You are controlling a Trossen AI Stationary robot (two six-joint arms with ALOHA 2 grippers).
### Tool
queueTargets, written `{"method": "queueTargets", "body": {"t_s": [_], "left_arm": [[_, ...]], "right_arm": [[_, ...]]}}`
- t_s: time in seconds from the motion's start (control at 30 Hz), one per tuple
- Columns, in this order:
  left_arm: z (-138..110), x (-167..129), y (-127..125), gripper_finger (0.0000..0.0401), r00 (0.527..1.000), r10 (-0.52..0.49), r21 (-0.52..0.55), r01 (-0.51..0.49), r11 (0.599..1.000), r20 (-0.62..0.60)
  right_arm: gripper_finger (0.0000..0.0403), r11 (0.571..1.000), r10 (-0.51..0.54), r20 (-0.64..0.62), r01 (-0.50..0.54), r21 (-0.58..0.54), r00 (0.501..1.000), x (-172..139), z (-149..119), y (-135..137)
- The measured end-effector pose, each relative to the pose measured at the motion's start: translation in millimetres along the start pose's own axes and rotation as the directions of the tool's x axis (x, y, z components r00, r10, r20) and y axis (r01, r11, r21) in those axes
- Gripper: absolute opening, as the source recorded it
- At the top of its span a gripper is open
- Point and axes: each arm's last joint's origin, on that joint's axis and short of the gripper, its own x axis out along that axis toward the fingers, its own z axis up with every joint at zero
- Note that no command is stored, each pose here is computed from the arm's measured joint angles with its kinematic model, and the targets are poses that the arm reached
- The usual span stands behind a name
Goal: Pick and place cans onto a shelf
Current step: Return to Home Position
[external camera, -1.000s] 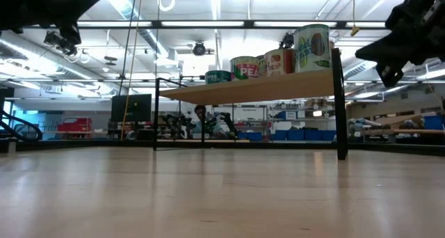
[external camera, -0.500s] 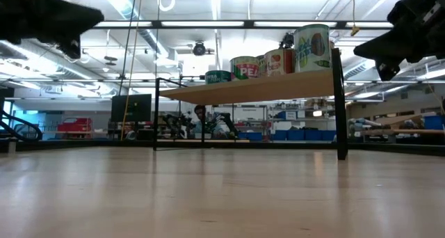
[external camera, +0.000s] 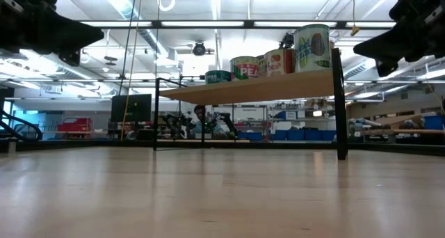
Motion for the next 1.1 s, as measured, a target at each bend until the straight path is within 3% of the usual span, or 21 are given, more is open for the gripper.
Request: {"method": "queueTargets", "body": {"t_s": [1.1], "left_arm": [[-0.3, 0.0, 0.0, 0.0043, 1.000, 0.000, 0.000, 0.000, 1.000, 0.000]], "right_arm": [[0.0016, 1.000, 0.002, 0.009, -0.002, 0.003, 1.000, 0.0, 1.0, 0.2]]}}
